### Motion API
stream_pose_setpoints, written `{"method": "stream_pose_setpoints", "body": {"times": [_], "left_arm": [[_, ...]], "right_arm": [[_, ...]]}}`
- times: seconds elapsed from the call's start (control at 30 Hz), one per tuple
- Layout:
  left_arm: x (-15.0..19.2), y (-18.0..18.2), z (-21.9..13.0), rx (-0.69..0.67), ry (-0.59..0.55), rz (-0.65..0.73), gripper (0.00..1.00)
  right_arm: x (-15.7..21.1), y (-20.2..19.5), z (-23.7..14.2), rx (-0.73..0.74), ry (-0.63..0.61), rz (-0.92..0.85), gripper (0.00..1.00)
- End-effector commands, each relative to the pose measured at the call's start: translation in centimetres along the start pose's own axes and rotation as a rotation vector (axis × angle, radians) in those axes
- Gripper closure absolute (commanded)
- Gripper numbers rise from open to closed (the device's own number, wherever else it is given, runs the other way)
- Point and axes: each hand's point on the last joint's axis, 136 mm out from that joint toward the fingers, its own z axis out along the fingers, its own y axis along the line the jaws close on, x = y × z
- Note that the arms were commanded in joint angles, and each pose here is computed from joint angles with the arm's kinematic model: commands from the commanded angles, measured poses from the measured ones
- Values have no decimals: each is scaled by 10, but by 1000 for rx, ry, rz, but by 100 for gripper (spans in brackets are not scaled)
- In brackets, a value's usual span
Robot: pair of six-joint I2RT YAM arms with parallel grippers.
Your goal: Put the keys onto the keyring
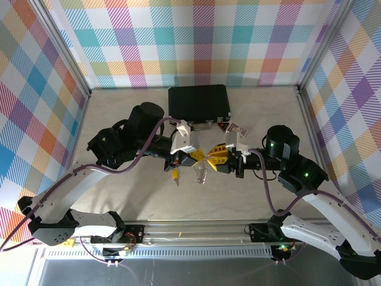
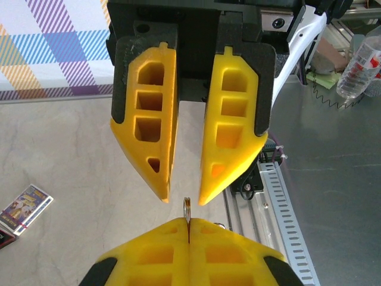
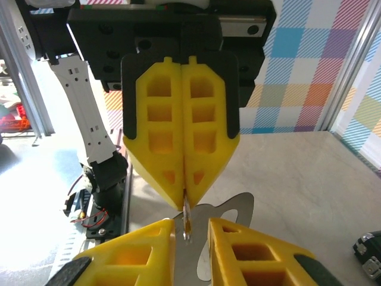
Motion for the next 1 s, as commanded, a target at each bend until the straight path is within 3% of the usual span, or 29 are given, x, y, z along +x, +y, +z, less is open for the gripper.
{"method": "stream_pose_setpoints", "body": {"times": [0.0, 0.43, 0.57, 0.7, 0.8, 0.9, 0.97], "left_arm": [[-11, -5, -4, 9, -24, 32, 100], [-9, -7, 1, 24, -12, 32, 100], [-11, -9, 1, 25, -29, 32, 100], [-16, -9, -1, 12, -78, 23, 100], [-22, -6, -1, -10, -135, -16, 86], [-36, -11, -2, 19, -295, -68, 69], [-46, -11, -9, 7, -374, -76, 63]], "right_arm": [[-9, 10, -2, -49, -13, -30, 75], [-5, 5, 5, -46, -2, -15, 83], [-2, 4, 7, -42, 9, -11, 98], [-3, 2, 4, -20, 0, -27, 100], [-9, 5, 0, -16, -35, -32, 100], [-12, 11, -1, -46, -62, -15, 100], [-14, 14, -1, -62, -88, 1, 100]]}}
